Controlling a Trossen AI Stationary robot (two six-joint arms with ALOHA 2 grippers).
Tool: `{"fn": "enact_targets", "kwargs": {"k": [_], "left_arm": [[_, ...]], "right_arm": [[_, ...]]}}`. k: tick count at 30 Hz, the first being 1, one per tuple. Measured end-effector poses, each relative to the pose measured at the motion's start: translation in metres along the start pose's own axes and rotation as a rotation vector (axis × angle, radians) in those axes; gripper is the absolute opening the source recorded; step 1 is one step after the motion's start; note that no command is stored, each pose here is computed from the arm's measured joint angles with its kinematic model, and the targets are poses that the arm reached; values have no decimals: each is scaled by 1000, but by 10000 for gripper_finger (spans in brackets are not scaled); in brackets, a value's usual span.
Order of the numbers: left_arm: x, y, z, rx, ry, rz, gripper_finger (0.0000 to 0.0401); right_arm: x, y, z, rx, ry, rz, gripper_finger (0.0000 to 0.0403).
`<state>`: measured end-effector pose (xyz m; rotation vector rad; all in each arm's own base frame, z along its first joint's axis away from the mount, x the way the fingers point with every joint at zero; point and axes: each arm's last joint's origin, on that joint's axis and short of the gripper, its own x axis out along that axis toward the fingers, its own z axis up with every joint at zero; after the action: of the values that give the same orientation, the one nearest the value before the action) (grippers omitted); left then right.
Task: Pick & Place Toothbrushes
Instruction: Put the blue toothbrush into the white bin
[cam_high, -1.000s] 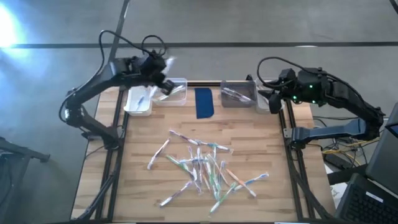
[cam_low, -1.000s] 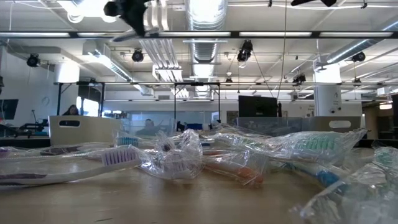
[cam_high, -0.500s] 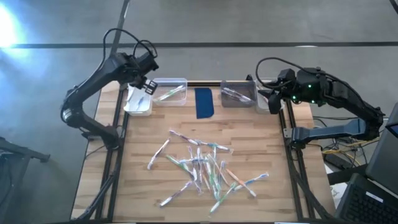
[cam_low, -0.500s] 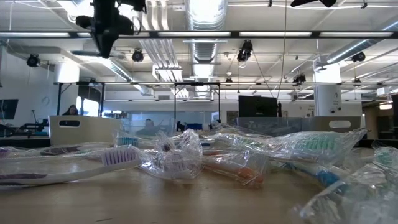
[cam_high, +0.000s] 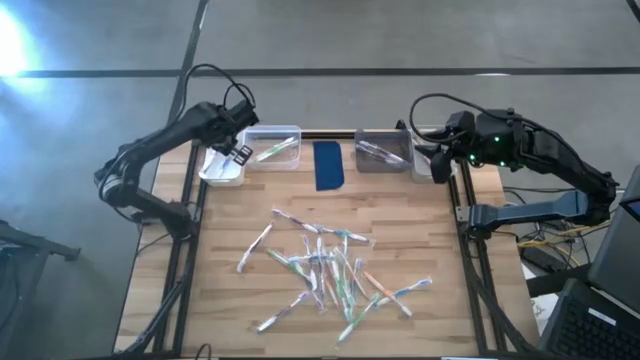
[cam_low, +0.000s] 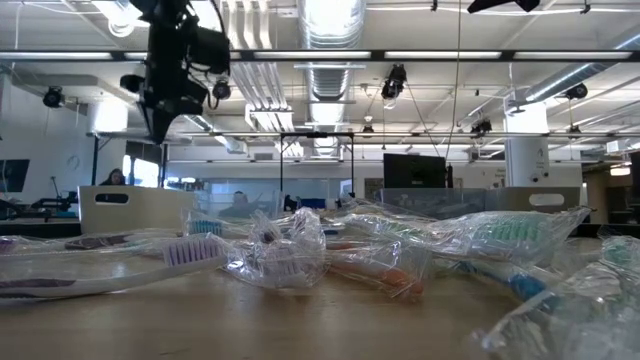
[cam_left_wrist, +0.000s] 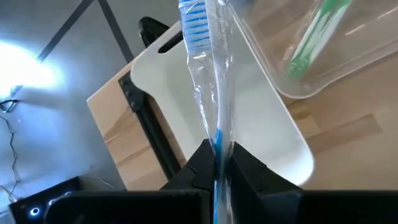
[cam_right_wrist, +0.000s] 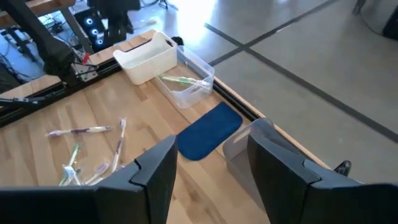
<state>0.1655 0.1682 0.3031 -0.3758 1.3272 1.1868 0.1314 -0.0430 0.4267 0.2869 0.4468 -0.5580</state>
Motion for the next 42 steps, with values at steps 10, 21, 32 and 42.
{"fn": "enact_targets", "kwargs": {"k": [10,21,32,42], "left_arm": [[45,2,-4,-16,77,7,21],[73,-6,6,25,167,10,21],[94,-12,18,31,168,20,21],[108,-8,18,34,172,32,21]], "right_arm": [[0,-1,0,-1,-8,-26,169],[0,-3,1,-6,-25,-83,192],[-1,-4,-2,-19,2,-92,181],[-1,-4,-2,-19,3,-92,171]]}}
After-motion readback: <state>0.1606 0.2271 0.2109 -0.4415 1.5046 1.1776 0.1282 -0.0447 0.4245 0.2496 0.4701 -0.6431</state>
